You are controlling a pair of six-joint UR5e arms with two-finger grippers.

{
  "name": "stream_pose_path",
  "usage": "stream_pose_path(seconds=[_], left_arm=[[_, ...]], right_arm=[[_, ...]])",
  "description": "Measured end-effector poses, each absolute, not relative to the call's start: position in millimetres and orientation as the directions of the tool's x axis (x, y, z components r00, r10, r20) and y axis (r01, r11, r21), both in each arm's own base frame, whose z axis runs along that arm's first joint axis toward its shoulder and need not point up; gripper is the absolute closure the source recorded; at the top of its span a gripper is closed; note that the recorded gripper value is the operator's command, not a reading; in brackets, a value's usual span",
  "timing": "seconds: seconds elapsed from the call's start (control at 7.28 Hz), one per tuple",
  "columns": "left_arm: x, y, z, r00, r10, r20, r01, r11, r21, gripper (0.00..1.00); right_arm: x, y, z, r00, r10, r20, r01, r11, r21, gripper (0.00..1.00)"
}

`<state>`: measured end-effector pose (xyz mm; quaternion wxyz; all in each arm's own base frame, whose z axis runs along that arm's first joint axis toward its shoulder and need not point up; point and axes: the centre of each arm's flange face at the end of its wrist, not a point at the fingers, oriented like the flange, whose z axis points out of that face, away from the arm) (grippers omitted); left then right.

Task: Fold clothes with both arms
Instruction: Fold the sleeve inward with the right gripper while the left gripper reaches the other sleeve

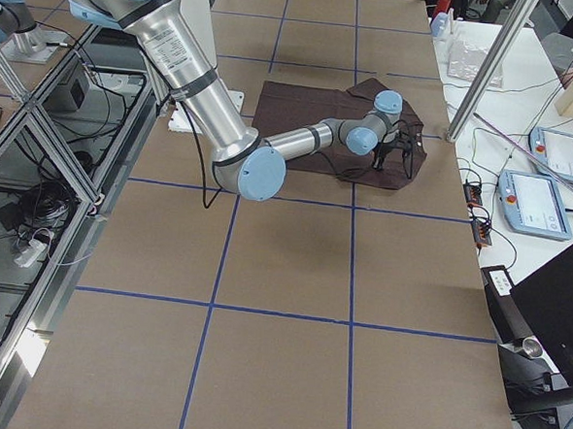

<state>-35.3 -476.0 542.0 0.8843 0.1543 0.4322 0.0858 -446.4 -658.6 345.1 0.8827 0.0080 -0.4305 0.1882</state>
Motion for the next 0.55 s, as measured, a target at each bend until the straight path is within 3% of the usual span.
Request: stream_pose_path(seconds=[0.14, 0.55], left_arm=[[-34.2, -476.4, 537.3, 0.597, 0.289, -0.749, -0.015, 0.937, 0.349, 0.00], [29.2, -502.6, 477.5, 0.528, 0.233, -0.817, 0.036, 0.955, 0.296, 0.00]], right_arm=[[-466.9, -663.3, 325.1, 0.553, 0.337, 0.762, -0.359, 0.922, -0.147, 0.01], [-494.9, -673.8, 286.8, 0.548, 0.326, 0.770, -0.384, 0.916, -0.115, 0.00]])
